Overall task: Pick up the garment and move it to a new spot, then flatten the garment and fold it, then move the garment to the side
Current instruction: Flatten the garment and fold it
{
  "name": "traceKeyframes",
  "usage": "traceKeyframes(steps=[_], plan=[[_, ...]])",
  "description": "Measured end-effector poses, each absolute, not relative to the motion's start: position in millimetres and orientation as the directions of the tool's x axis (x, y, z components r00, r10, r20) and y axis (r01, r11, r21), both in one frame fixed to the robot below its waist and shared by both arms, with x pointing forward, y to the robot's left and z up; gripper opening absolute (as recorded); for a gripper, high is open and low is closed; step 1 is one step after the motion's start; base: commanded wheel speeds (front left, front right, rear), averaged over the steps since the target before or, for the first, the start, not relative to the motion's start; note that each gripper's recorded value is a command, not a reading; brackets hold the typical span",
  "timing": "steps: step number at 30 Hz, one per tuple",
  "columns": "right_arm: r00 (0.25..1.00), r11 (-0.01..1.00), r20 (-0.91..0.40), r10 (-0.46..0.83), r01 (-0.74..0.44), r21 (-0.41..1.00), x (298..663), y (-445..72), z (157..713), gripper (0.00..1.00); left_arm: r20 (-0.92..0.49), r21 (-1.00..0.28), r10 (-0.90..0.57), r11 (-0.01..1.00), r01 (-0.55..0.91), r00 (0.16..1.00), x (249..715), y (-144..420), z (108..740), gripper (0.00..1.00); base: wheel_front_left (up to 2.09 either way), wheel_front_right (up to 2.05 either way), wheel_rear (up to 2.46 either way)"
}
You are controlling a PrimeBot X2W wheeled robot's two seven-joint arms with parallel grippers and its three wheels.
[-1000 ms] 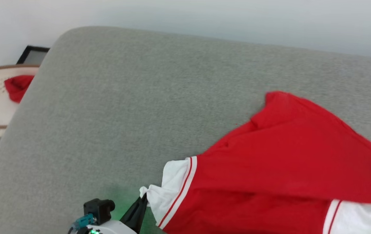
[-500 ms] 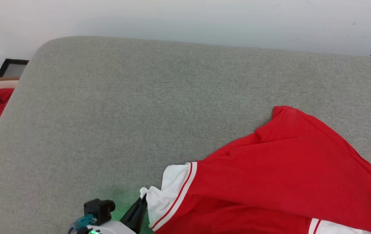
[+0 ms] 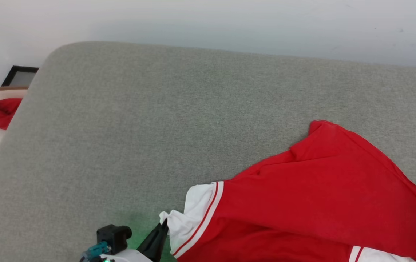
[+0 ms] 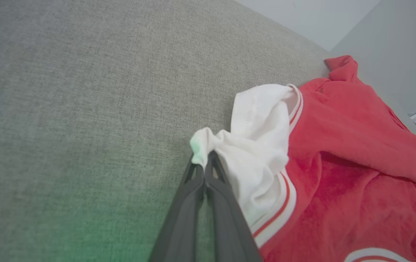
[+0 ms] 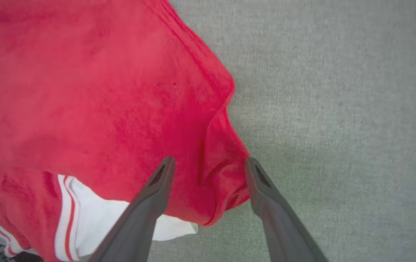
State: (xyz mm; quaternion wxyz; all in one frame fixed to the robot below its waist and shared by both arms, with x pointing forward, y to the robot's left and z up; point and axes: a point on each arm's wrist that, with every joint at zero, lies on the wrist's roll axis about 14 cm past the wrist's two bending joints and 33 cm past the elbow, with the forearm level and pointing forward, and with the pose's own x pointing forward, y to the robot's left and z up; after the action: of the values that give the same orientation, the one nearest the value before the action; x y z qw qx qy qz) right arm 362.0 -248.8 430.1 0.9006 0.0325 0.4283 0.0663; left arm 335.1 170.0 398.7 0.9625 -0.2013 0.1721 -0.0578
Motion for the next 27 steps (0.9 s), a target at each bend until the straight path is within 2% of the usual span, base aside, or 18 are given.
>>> traceKeyframes(steps=[8,10,18,24,27], plan=[[0.739,0.939,-0.613,0.281,-0.343,0.018,435.3,-191.9,496.9,1.0,-0.306,-0.416,-0.171,0.909,0.03,0.937,332.7,169.1,399.1,0.0,0.0,0.0,0.0],[0.748,0.917,-0.582,0.319,-0.398,-0.009,453.1,-173.8,505.1,1.0,-0.302,-0.419,-0.172,0.908,0.032,0.938,333.7,167.4,400.0,0.0,0.0,0.0,0.0],[0.666,0.834,-0.626,0.406,-0.55,-0.044,506.2,-120.6,487.7,1.0,-0.289,-0.429,-0.162,0.903,0.023,0.944,338.8,165.5,402.8,0.0,0.0,0.0,0.0],[0.591,0.802,-0.707,0.389,-0.594,-0.055,536.9,-101.8,461.1,1.0,-0.304,-0.433,-0.144,0.902,-0.002,0.942,340.8,167.3,398.0,0.0,0.0,0.0,0.0],[0.528,0.791,-0.764,0.371,-0.61,-0.037,543.5,-93.6,442.7,1.0,-0.322,-0.435,-0.132,0.9,-0.023,0.938,339.2,169.3,392.7,0.0,0.0,0.0,0.0]])
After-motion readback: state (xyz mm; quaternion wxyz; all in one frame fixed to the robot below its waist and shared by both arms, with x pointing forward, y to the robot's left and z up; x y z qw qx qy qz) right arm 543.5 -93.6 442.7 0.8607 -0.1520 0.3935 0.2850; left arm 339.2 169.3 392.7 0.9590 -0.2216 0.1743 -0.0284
